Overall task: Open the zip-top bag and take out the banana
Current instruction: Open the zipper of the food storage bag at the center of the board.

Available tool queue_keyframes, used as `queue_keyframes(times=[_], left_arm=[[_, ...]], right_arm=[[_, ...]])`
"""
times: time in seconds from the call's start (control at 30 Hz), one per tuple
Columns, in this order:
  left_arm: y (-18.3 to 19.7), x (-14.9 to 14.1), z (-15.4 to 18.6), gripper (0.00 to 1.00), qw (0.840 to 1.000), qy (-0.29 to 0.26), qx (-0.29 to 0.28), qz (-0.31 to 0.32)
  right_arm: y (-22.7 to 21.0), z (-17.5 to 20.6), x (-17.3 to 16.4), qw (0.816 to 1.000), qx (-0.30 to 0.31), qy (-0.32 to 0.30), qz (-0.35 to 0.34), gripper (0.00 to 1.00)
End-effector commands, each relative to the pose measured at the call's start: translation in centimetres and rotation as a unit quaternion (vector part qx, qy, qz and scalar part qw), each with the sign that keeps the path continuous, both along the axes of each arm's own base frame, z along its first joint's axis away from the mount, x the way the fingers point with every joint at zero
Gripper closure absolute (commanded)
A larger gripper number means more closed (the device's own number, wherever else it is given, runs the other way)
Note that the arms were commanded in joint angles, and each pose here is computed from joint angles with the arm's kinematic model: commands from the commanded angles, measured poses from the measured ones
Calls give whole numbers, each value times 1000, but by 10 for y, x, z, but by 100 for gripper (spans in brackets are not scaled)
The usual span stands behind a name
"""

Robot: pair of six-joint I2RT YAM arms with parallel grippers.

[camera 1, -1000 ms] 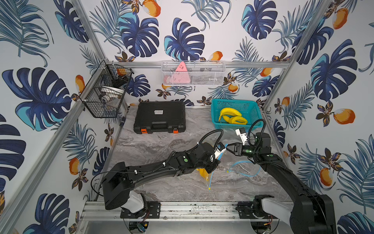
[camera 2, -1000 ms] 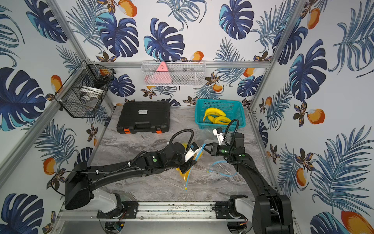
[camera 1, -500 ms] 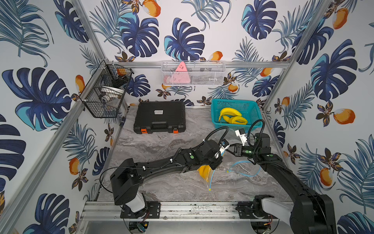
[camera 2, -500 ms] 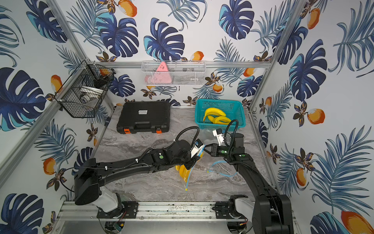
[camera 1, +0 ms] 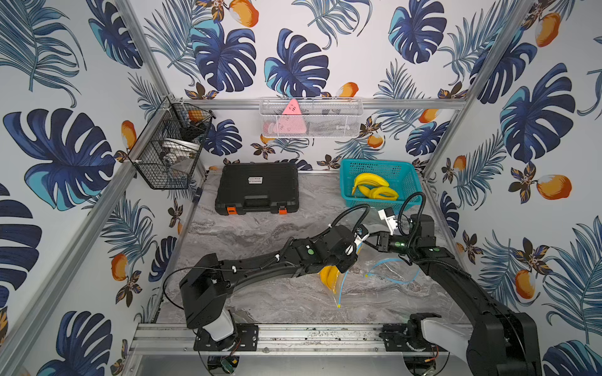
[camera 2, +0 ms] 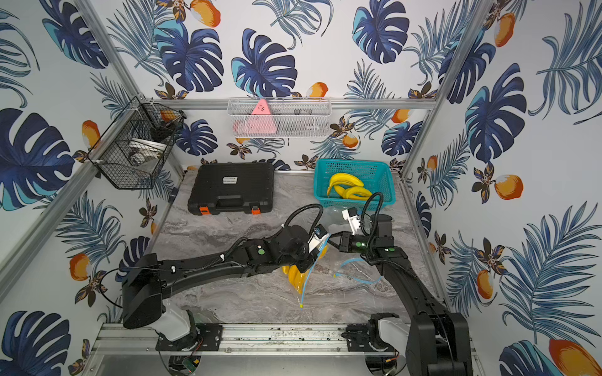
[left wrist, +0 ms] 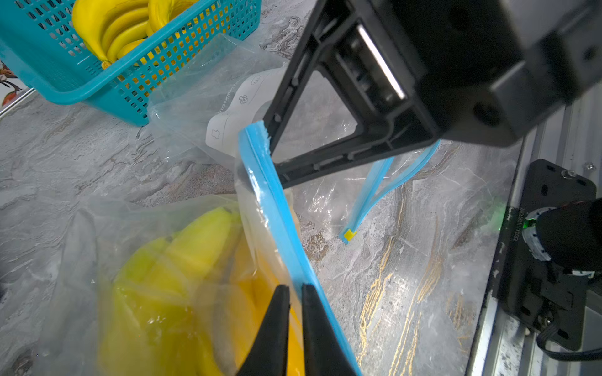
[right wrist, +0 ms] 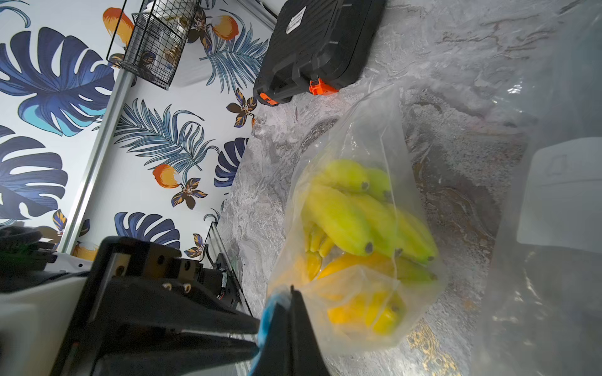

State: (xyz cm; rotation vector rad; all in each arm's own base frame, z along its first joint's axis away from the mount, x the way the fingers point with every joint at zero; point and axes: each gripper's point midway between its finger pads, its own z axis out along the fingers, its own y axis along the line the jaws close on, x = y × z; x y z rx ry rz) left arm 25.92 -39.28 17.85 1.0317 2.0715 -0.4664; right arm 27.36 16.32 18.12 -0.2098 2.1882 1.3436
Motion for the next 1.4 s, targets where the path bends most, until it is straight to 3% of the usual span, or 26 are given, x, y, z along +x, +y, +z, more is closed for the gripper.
queue_keyframes(times=[0.0,0.17,0.33,0.67,0.9,1.03,1.37], left_arm=[[2,2,3,76,1000,-6,-2,3],[0,-1,-2,63,1000,4,-1,-2],[-1,0,-6,69,1000,9,-4,-2],[3,4,-9,68,1000,17,-17,5],[1,4,-8,92,999,21,-30,2],[2,3,-3,99,999,16,-32,0],[2,0,0,100,999,15,-35,-10]], right_arm=[[1,3,0,1000,-1,-11,5,100],[1,3,1,1000,-2,-11,5,100],[1,5,-1,1000,-2,-13,7,100],[4,14,-3,1000,14,-21,14,100],[3,13,-4,1000,10,-19,14,100],[2,9,-5,1000,4,-16,13,100],[-2,-3,-1,1000,-20,0,4,100]])
